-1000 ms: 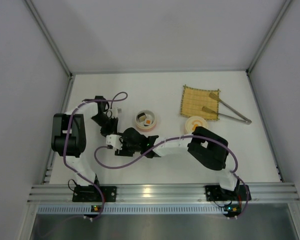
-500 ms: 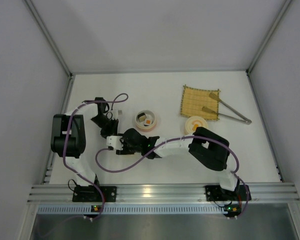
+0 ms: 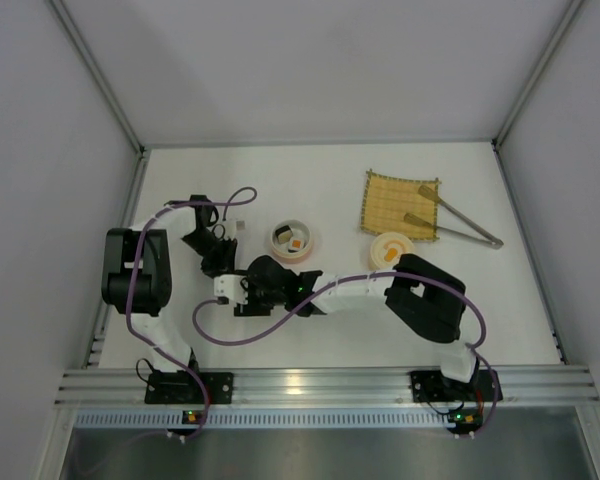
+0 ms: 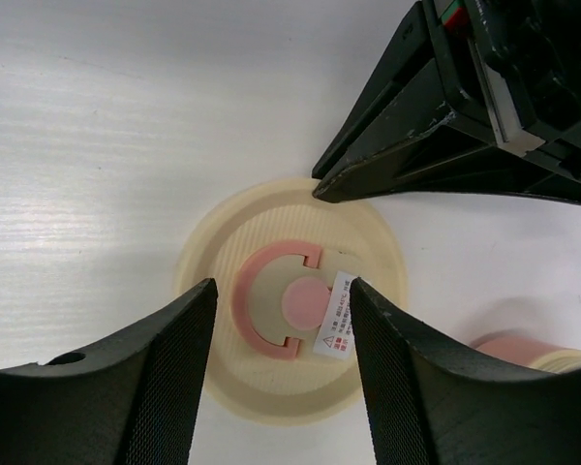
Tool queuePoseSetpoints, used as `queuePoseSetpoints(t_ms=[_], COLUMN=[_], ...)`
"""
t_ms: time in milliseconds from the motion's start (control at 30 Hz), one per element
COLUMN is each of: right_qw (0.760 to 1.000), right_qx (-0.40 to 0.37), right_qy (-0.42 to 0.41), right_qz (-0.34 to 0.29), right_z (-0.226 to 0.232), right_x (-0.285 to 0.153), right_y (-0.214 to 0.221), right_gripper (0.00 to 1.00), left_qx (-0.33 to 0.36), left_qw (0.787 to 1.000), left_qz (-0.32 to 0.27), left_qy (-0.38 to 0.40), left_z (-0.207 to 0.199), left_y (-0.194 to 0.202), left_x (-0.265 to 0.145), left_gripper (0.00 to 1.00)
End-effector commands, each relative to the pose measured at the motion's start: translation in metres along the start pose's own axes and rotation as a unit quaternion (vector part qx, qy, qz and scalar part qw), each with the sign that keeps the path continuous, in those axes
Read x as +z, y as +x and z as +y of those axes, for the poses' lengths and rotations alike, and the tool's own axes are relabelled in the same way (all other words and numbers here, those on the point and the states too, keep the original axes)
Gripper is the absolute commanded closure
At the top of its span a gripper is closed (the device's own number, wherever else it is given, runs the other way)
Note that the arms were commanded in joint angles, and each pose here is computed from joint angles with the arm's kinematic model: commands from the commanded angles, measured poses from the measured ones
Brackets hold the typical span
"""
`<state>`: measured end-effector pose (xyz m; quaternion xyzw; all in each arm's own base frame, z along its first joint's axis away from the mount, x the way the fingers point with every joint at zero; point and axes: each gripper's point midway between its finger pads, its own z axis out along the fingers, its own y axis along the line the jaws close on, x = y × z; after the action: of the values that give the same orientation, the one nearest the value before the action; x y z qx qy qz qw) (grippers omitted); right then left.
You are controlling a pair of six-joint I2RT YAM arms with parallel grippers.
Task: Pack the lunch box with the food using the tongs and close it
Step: Adjust the box lid at the center of the board.
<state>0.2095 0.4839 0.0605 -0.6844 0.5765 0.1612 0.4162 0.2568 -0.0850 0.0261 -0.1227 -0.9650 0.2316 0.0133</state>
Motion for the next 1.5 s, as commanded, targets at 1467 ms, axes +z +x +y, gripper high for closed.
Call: queuePoseSetpoints(t_ms=[1467], right_qw=[0.993], right_qx=[0.024], right_qy=[0.112], right_qz=[-0.029], right_z=[-0.081], right_x=[-0.07], right_y=[-0.051], right_gripper=[0.51], left_qx=[0.048], left_qw=[0.999], left_qz=[-0.003], left_qy=[0.004], left_z=[0.001], left_y=[0.005], left_x=[-0.004], left_gripper=[1.0])
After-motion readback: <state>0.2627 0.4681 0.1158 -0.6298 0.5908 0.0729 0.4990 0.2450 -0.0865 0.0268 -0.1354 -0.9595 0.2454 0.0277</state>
